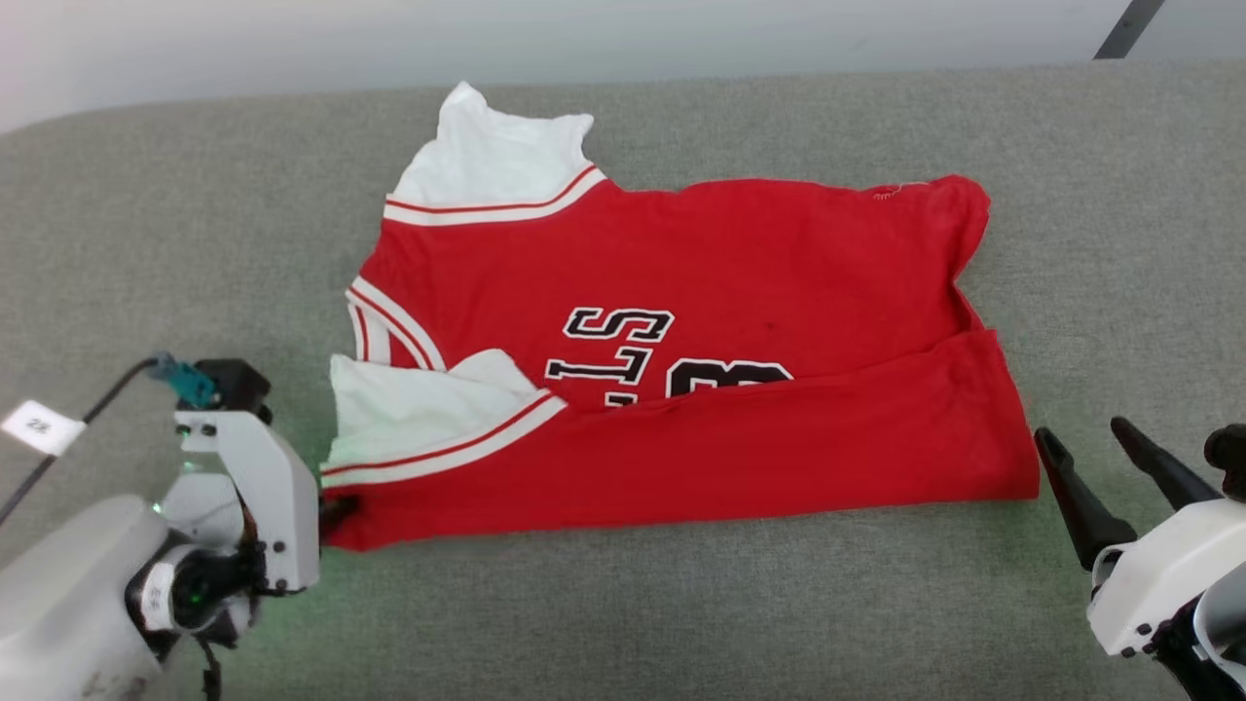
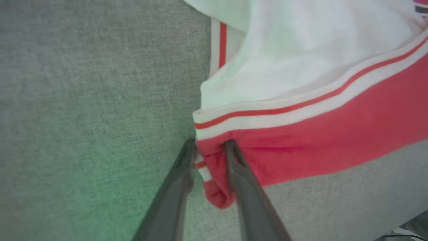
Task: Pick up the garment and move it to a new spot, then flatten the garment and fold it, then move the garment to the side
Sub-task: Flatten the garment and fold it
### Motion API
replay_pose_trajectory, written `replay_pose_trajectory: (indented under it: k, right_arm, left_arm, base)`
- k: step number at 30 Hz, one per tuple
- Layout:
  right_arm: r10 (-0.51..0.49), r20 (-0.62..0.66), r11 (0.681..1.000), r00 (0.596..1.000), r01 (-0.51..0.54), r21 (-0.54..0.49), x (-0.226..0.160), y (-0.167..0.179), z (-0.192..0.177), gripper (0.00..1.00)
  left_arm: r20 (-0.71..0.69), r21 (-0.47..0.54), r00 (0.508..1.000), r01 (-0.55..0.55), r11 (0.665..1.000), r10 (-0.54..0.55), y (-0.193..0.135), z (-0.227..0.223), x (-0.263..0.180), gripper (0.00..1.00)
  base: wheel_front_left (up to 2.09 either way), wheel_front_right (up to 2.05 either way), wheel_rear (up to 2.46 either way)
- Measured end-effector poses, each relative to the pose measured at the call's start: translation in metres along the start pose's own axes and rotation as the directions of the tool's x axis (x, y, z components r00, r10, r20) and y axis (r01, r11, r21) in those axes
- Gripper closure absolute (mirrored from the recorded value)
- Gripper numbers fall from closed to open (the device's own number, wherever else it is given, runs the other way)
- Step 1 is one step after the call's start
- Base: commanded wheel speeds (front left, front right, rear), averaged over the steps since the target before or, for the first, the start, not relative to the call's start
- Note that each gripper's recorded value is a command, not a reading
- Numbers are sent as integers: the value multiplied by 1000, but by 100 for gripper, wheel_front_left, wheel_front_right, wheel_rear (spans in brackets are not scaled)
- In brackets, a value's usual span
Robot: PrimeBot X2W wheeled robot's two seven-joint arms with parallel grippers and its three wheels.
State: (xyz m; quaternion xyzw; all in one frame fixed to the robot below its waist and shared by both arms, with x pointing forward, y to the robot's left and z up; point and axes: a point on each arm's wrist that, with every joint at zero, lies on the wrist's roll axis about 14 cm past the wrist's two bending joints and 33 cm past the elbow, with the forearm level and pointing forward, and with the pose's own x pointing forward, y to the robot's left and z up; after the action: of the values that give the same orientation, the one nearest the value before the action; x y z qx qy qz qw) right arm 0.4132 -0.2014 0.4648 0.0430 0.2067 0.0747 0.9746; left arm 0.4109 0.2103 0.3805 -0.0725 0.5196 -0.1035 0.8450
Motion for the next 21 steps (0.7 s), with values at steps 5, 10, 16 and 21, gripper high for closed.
replay_pose_trajectory:
  k: [5, 10, 16, 21]
  right_arm:
    - [-3, -100, 1000, 995, 5, 16, 3, -1, -17, 0]
    - [24, -199, 999, 980, -17, 35, 17, 6, -32, 0]
    - [48, -339, 998, 940, -33, 51, 37, 11, -57, 0]
    - [72, -399, 997, 914, -64, 34, 55, 18, -61, 22]
  left_arm:
    - [7, 8, 1000, 24, 1000, -25, -2, 2, 6, 100]
    - [16, 7, 999, 30, 1000, -31, -3, 4, 8, 100]
    - [24, 8, 999, 39, 999, -39, -4, 5, 10, 100]
    - [28, 4, 999, 43, 999, -43, -4, 5, 12, 100]
  base:
    - [0, 0, 0]
    - [0, 0, 0]
    - [0, 0, 0]
    - [0, 0, 0]
